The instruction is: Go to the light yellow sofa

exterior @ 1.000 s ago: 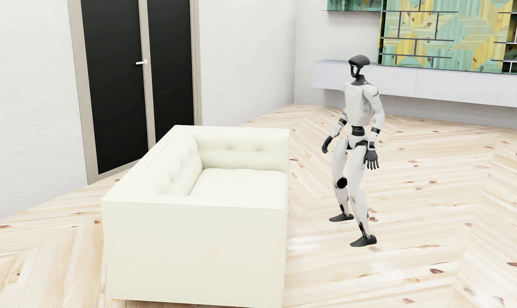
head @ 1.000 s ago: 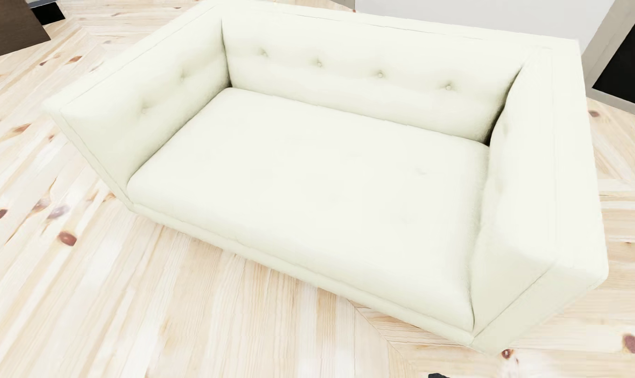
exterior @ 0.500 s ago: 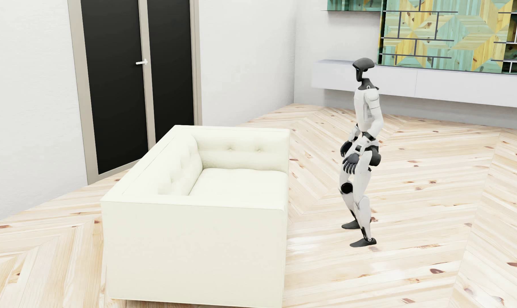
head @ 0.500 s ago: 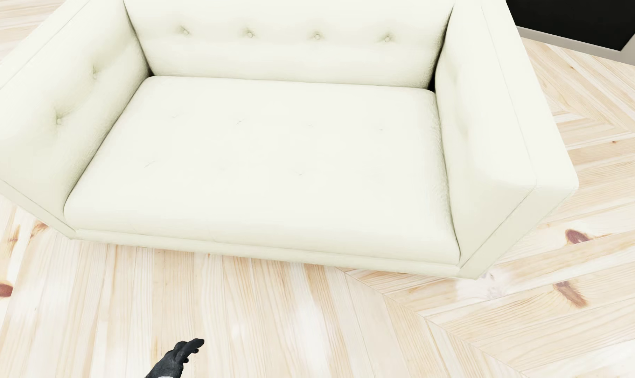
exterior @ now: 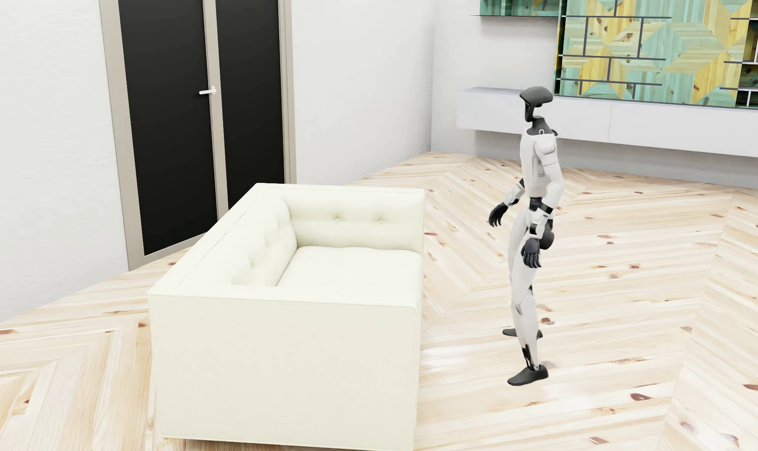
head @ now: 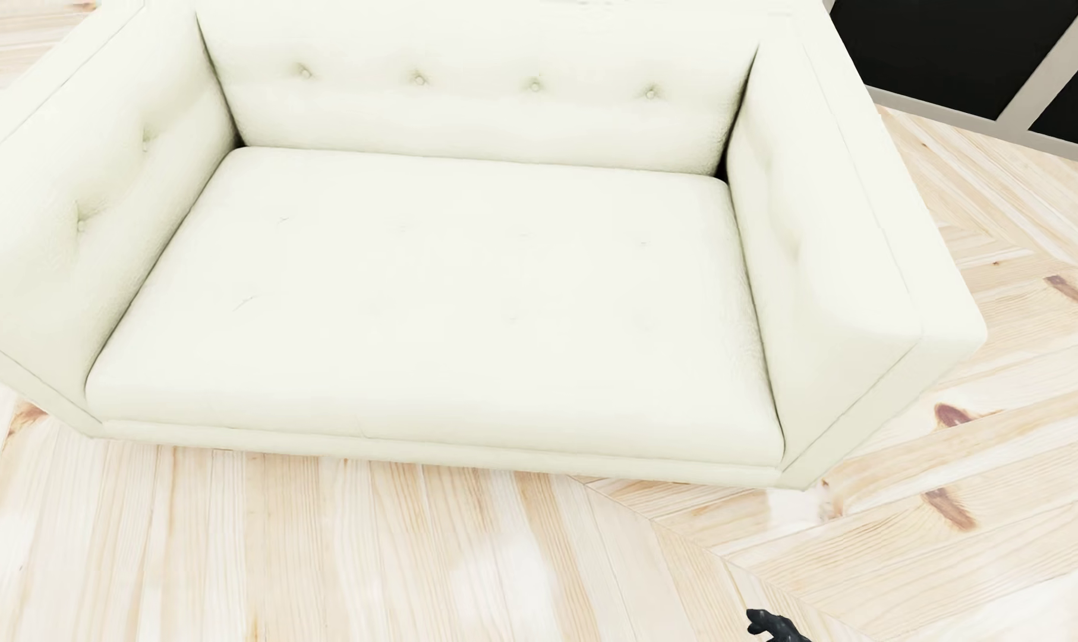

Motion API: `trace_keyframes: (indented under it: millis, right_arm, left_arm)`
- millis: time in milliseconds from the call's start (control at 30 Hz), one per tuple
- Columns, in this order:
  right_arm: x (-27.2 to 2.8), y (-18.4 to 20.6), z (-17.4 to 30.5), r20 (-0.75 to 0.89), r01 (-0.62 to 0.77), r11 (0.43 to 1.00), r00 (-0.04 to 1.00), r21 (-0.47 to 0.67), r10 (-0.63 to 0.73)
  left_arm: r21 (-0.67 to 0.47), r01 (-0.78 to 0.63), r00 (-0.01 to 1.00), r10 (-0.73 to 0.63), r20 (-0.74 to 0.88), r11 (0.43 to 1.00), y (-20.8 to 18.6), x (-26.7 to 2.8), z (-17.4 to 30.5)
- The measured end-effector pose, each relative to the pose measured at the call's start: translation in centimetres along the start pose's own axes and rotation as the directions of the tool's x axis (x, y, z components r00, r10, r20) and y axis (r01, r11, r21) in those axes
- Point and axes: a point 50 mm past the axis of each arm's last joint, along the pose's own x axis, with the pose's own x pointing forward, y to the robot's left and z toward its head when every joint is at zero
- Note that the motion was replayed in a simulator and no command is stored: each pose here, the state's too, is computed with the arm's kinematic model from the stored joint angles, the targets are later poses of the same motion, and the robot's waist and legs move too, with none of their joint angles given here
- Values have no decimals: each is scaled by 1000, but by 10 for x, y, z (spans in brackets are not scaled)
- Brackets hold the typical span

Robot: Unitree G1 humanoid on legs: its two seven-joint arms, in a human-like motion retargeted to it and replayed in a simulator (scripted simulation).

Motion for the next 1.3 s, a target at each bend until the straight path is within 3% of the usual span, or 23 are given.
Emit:
trace_keyframes:
  millis: [100, 200, 400, 633, 767, 1000, 1300]
  right_arm:
    - [-2, 0, -12, -47, -15, 1000, 999, -19, 14]
    - [-5, 0, -32, -134, -23, 1000, 991, -10, 21]
    - [-11, 21, -36, -190, -106, 994, 976, -1, 104]
    - [-7, 19, -30, -171, -121, 993, 978, -4, 119]
    - [-3, 20, -22, -165, -111, 994, 980, -2, 109]
    - [-4, 15, -21, -138, -91, 996, 986, 7, 91]
    - [-16, 27, -52, -245, -160, 987, 958, -12, 152]
  left_arm:
    - [-5, 65, 998, -65, -20, 998, -15, 0, -2]
    - [-16, 12, 999, -11, 37, 1000, -15, 0, 16]
    - [-8, -107, 981, 107, 162, 994, 16, 1, 57]
    - [-47, -182, 968, 188, 165, 982, 41, 2, 54]
    - [-47, -137, 983, 142, 116, 989, 29, 4, 44]
    - [67, -12, 993, 4, 115, 998, 1, 5, 46]
    - [68, -95, 978, 80, 191, 993, 17, 2, 63]
